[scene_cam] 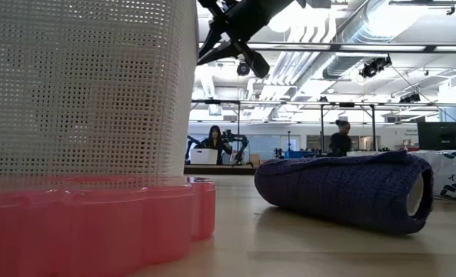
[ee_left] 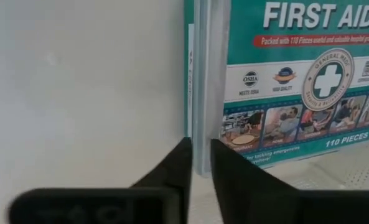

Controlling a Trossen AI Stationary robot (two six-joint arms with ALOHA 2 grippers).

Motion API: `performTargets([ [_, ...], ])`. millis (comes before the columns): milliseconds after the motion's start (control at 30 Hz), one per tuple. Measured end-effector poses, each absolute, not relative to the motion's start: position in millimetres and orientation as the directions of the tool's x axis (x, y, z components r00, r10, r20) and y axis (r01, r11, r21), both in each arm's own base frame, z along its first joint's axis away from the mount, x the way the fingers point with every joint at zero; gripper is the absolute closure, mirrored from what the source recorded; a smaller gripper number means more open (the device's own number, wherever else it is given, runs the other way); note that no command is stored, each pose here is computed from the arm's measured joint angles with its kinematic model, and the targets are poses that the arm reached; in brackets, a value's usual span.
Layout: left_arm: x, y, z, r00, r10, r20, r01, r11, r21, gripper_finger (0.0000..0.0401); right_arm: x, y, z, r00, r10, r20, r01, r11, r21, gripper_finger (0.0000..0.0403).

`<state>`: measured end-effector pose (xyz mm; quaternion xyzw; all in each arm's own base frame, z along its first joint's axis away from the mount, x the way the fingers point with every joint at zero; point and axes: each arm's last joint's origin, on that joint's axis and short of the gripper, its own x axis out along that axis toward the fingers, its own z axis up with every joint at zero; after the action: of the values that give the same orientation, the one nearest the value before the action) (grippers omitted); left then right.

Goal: Pick & place medical supplies in basket/bin
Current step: Put the blue first aid kit into the white bin, then adjust the white bin

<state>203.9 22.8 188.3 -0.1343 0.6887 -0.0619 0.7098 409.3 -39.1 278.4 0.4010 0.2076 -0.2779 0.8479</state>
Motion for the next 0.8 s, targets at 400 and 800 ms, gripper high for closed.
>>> performTargets([
  [400,210,25,213,0.038,-0.231,-0.972,-0.101,0.967,-0.234,0.0235,414,-39,283,0.811,-0.286,-0.511,0.577,0.538,0.615,0.0358],
  [800,209,26,236,-0.02,-0.199,-0.98,-0.109,0.975,-0.196,0.0247,409,-34,295,0.853,-0.149,-0.5,0.475,0.616,0.628,0.0301],
])
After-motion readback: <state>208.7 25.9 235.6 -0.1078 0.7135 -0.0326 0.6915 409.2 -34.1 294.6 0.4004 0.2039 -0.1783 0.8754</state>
